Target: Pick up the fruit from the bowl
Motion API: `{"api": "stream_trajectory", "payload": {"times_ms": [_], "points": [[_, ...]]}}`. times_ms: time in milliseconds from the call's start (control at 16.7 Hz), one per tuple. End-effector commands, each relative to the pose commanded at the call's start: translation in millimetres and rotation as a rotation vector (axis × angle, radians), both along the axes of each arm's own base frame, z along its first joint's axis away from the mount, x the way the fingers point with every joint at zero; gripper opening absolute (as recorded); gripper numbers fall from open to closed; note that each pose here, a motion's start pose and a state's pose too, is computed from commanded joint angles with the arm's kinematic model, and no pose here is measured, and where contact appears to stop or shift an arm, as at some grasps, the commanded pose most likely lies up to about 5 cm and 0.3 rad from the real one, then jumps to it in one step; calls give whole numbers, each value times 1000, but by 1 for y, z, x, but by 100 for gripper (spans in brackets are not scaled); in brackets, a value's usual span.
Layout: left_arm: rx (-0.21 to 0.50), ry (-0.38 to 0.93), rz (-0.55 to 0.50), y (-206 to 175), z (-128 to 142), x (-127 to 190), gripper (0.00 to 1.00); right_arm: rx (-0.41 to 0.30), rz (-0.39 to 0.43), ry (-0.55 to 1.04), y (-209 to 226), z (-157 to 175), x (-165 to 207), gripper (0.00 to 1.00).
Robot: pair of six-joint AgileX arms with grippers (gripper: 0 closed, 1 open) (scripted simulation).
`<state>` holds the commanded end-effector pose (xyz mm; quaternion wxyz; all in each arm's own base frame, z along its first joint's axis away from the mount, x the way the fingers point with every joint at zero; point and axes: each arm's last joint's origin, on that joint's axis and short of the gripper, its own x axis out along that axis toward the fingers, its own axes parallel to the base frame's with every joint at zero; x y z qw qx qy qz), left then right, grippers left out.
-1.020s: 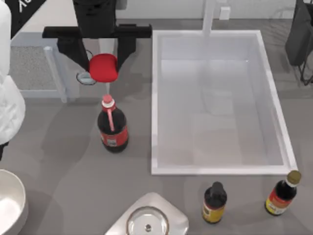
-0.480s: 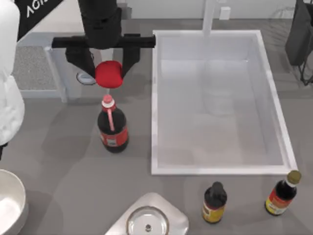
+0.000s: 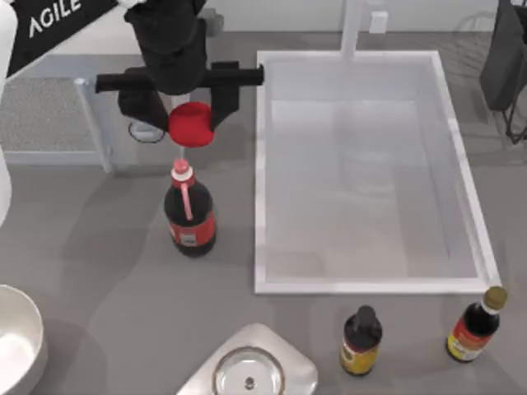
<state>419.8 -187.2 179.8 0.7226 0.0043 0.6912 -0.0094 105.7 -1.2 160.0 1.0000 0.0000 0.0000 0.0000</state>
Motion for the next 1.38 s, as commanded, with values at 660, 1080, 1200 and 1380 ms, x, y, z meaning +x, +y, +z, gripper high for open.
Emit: {"api": "stream_trajectory", "payload": {"times_ms": [660,1080,1200,1380], "points": [[8,44,-1,6,-21,-9,15,0,0,0,0,0,0,100],[8,44,-1,6,-21,-9,68,0,0,0,0,0,0,100],[8,44,-1,6,-21,-9,83,0,0,0,0,0,0,100],[8,44,-1,6,-21,-9,100,0,0,0,0,0,0,100]]}}
